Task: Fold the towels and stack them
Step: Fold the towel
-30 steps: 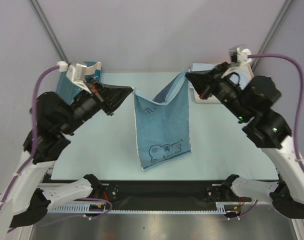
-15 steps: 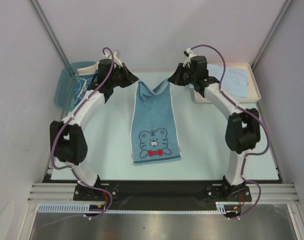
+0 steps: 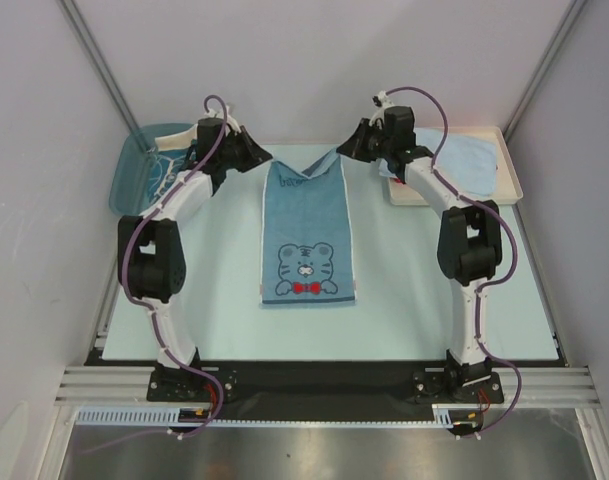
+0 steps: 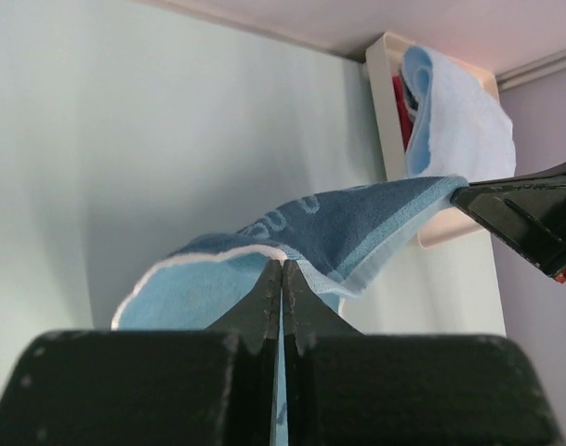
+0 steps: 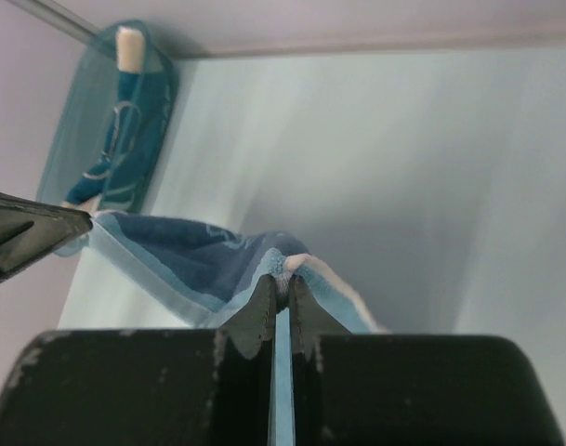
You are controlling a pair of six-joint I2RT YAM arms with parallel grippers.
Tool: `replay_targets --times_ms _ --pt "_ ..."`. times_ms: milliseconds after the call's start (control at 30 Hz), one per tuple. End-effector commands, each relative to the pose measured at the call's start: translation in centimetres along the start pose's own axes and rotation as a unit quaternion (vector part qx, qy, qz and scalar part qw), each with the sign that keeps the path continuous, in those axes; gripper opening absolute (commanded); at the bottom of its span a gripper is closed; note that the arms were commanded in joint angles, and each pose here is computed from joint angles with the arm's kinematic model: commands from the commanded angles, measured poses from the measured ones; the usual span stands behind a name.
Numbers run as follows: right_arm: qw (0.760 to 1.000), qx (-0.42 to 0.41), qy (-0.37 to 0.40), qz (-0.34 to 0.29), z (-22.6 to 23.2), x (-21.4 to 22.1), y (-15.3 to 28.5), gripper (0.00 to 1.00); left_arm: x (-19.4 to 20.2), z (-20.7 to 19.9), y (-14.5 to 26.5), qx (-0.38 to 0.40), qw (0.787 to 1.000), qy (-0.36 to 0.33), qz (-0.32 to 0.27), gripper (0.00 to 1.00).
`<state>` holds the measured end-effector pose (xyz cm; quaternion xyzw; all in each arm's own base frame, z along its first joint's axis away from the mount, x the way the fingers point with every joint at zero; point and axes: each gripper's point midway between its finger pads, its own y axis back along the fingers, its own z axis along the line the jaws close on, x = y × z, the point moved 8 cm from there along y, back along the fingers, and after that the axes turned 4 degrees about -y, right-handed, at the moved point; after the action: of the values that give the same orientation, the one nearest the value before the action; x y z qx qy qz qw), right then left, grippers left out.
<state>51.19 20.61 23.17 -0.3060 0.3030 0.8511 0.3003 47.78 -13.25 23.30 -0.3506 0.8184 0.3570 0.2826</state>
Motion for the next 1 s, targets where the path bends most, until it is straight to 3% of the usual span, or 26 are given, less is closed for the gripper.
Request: replay_targets --times_ms 0,333,667,967 --pt "1.0 0.003 -0.012 -0.002 0.2 0.2 1.4 0.0 0.7 -0.5 0.7 0.023 1.0 0.012 0.005 0.0" --pt "0.993 0.072 -0.056 0.07 -0.3 6.7 5.3 0.0 5.6 0.6 4.5 -0.026 0.998 0.043 0.048 0.01" --pt "0.981 0.123 -0.076 0.129 -0.2 13.7 8.8 0.0 14.1 1.4 7.5 -0.067 0.988 0.06 0.129 0.0" --pt "0.97 0.156 -0.089 0.162 -0.8 18.5 11.1 0.0 15.7 1.2 10.2 -0.076 0.985 0.053 0.144 0.0"
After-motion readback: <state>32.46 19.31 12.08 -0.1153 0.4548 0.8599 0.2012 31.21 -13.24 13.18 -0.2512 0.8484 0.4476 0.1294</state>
